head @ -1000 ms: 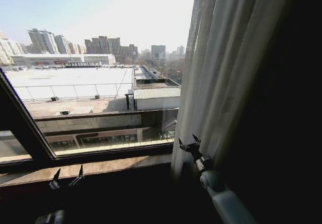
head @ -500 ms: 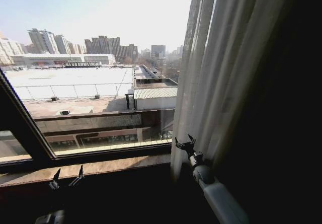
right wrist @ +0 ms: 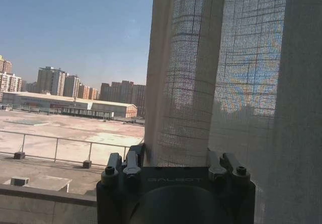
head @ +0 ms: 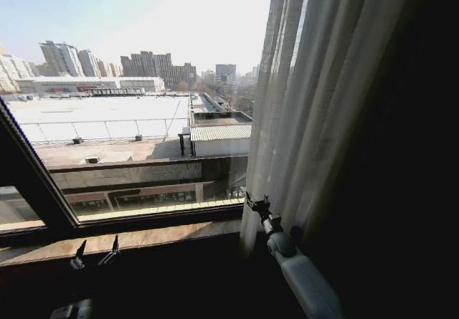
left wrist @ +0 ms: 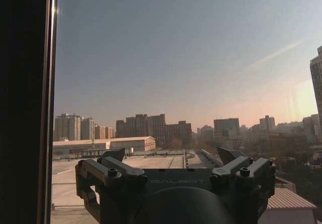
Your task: Open the curtains by pulling them apart, changing their state from closed to fully open.
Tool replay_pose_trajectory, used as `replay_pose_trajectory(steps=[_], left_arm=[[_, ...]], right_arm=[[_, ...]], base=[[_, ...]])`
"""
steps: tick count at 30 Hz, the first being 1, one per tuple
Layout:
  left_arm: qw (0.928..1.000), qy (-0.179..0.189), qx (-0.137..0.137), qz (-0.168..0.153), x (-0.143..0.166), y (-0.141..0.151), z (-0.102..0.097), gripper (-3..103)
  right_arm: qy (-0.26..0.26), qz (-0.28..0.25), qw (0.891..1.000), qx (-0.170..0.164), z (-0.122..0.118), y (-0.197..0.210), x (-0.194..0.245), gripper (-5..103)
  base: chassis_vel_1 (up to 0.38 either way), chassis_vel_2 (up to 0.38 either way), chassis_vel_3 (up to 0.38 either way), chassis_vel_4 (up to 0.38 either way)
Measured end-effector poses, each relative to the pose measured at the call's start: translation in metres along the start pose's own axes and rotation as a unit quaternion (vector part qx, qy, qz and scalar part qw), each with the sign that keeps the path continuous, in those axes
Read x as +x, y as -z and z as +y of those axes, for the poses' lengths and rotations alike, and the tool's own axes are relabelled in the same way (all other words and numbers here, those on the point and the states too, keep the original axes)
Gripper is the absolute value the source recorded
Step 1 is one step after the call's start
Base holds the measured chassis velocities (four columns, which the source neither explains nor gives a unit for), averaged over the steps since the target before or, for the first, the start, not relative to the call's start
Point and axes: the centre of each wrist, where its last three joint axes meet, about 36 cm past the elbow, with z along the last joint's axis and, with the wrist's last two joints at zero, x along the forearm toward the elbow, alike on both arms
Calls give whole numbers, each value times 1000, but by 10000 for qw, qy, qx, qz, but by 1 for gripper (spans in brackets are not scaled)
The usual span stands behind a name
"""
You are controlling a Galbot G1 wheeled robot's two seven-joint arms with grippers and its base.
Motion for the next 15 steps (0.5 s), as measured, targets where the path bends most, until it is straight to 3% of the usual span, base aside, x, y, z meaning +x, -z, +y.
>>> replay_pose_trajectory(steps=[3, 8, 11, 15], left_arm=[[10000, 0, 0, 0, 0, 0, 0, 100], [10000, 0, 0, 0, 0, 0, 0, 100], [10000, 0, 0, 0, 0, 0, 0, 100], [10000, 0, 0, 0, 0, 0, 0, 100]], right_arm=[[43, -47, 10000, -31, 1, 1, -2, 42], [173, -80, 9996, -199, 2, 2, -2, 31], [312, -186, 9989, -301, 2, 1, -4, 15], [386, -210, 9983, -395, 3, 0, -5, 4]], base=[[0, 0, 0, 0], [0, 0, 0, 0], [0, 0, 0, 0], [0, 0, 0, 0]])
